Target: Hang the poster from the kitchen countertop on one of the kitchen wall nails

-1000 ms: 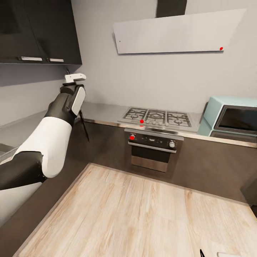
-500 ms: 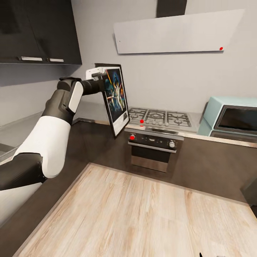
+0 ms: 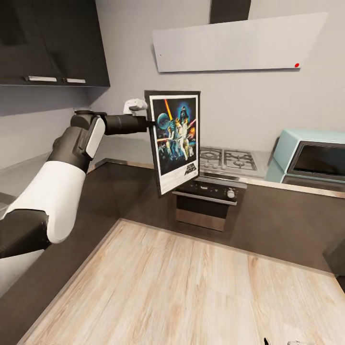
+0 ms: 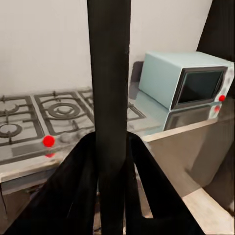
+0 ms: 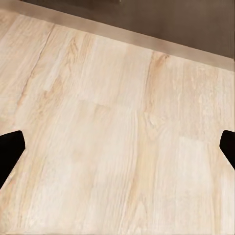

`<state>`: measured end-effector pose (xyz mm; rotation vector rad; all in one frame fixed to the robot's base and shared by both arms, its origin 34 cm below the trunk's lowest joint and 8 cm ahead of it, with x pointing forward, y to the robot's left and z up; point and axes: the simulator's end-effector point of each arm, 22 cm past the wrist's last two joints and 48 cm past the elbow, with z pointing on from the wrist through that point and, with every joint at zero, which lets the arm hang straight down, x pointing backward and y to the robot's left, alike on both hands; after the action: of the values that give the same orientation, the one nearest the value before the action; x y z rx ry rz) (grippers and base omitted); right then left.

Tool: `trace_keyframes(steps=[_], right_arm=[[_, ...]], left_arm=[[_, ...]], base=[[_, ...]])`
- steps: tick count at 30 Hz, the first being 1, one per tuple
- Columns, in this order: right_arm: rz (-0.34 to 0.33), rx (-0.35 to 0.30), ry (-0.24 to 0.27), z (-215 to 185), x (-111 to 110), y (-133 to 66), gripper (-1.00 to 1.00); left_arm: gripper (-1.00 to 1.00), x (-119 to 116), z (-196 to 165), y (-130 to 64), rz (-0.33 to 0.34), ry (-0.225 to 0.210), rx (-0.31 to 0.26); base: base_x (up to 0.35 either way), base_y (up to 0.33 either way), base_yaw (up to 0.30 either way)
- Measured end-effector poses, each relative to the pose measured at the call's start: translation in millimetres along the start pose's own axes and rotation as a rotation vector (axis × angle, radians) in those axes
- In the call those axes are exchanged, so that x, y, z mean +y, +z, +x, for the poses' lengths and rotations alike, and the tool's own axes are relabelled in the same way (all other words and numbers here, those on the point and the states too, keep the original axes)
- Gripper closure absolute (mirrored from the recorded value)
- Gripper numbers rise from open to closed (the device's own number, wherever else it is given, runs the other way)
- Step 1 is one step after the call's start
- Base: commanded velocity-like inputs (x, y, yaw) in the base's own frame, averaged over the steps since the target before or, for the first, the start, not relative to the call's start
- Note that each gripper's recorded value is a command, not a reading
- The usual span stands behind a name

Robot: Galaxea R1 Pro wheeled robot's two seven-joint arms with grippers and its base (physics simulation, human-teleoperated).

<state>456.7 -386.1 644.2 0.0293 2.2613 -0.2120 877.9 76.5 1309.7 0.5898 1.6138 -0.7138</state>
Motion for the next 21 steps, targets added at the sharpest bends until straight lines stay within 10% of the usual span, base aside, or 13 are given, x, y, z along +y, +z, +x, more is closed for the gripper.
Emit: trace_keyframes(steps=[9, 21], right_arm=[[-0.331, -0.125, -0.101, -67.7, 36.6, -7.4, -1.0], [-0.56, -0.195, -0.156, -188.4, 75.3, -20.1, -1.0]], left_arm=[[1.0, -52.3, 74.4, -33.9, 0.238, 0.065, 0.024], [1.0, -88.6, 119.9, -66.5, 0.444, 0.043, 0.062]], base=[[0.0, 0.0, 0.0], [0.0, 0.0, 0.0]])
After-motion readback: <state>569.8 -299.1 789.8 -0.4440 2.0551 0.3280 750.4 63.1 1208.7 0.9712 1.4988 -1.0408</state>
